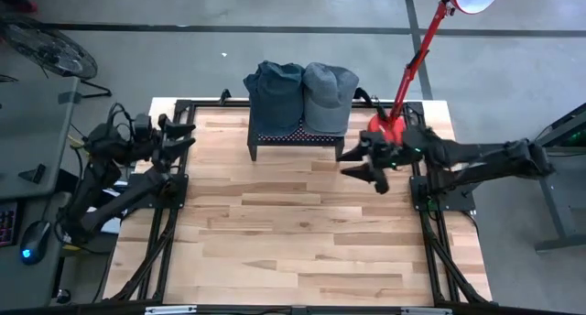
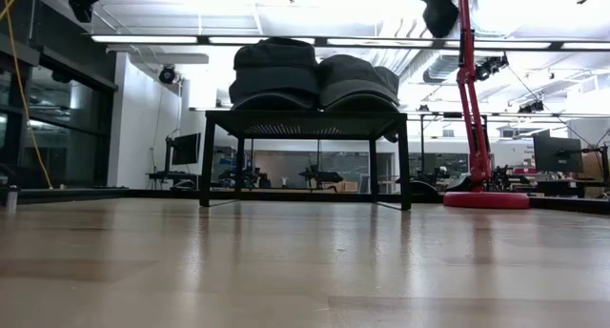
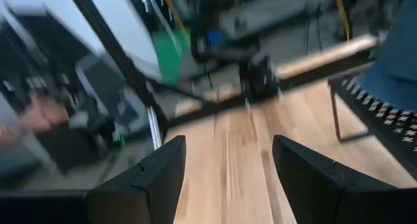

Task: Pick & Place hat
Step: Return to Home Position

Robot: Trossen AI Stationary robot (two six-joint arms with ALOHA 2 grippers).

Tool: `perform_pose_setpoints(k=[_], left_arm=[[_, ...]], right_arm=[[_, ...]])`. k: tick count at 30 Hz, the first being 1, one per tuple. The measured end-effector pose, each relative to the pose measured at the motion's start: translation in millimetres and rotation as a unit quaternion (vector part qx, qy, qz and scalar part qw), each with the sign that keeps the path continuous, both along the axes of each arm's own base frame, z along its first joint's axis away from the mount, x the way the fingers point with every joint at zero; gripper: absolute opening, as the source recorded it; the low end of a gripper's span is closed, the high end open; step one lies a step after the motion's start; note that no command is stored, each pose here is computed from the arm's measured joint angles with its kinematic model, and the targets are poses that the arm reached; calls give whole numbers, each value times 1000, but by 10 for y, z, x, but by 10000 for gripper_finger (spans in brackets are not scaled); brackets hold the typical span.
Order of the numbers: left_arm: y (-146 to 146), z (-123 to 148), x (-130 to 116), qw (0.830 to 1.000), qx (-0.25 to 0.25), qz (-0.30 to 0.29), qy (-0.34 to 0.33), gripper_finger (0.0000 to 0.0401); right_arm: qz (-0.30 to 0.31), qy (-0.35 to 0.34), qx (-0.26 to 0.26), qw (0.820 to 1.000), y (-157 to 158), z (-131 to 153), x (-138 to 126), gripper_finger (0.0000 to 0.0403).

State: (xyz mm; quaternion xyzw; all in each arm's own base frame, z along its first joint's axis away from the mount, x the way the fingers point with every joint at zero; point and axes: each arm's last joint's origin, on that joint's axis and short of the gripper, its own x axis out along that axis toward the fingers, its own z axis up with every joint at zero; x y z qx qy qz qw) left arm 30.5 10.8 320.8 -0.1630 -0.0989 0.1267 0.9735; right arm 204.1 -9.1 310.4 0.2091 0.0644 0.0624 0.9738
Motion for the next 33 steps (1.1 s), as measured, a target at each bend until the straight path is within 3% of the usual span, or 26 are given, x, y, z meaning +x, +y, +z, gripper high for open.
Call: perform_pose_setpoints(k=[9, 16, 21, 33], left_arm=[[136, -404, 188, 997, 29, -51, -43, 255], [263, -716, 328, 994, 48, -53, -78, 255], [293, -831, 364, 996, 34, -57, -67, 255], [296, -889, 362, 997, 55, -41, -45, 255]], right_arm=[[-63, -174, -6, 983, -2, -568, -516, 222], [-88, -223, -3, 971, -60, -905, -681, 222], [-80, -231, 4, 969, -81, -1083, -792, 222], [-91, -184, 3, 979, -129, -1153, -928, 222]])
